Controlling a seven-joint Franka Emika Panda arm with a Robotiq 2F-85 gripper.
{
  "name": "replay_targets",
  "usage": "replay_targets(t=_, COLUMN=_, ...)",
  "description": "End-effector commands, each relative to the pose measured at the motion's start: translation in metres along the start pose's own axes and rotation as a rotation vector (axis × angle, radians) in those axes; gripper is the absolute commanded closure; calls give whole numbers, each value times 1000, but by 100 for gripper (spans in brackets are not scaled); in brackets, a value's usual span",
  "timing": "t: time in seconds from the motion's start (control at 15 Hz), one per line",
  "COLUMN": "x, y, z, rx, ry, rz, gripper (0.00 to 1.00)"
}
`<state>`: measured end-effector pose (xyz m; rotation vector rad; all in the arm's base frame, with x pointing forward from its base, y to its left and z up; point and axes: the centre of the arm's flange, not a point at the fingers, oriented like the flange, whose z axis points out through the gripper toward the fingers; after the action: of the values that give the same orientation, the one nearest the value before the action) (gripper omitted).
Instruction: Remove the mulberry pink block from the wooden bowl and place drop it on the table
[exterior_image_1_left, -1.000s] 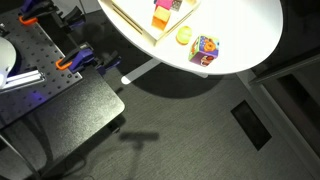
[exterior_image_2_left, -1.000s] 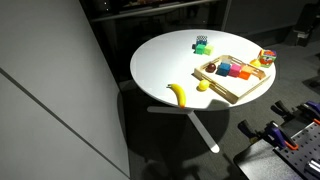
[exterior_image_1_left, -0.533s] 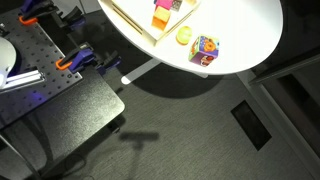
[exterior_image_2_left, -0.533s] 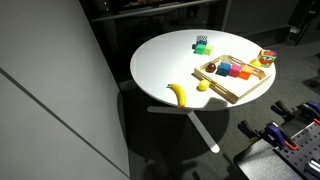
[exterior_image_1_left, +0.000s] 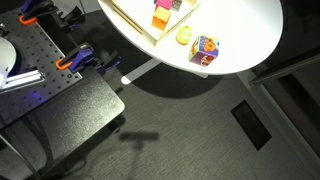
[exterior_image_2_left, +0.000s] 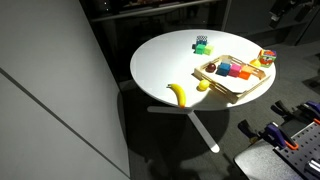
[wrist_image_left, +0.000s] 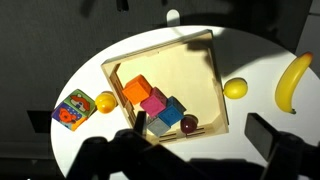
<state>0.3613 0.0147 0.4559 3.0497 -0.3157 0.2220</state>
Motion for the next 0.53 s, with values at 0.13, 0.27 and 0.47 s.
replay_targets(t=0.13, x=42, y=7, z=29, rx=-2, ry=34, rz=43, gripper=0)
replay_targets(t=0.27, x=51, y=8, z=44, rx=-6, ry=33, rz=40, gripper=0)
replay_targets(t=0.47, x=66, y=10, z=67, rx=-1, ry=31, rz=4, gripper=0)
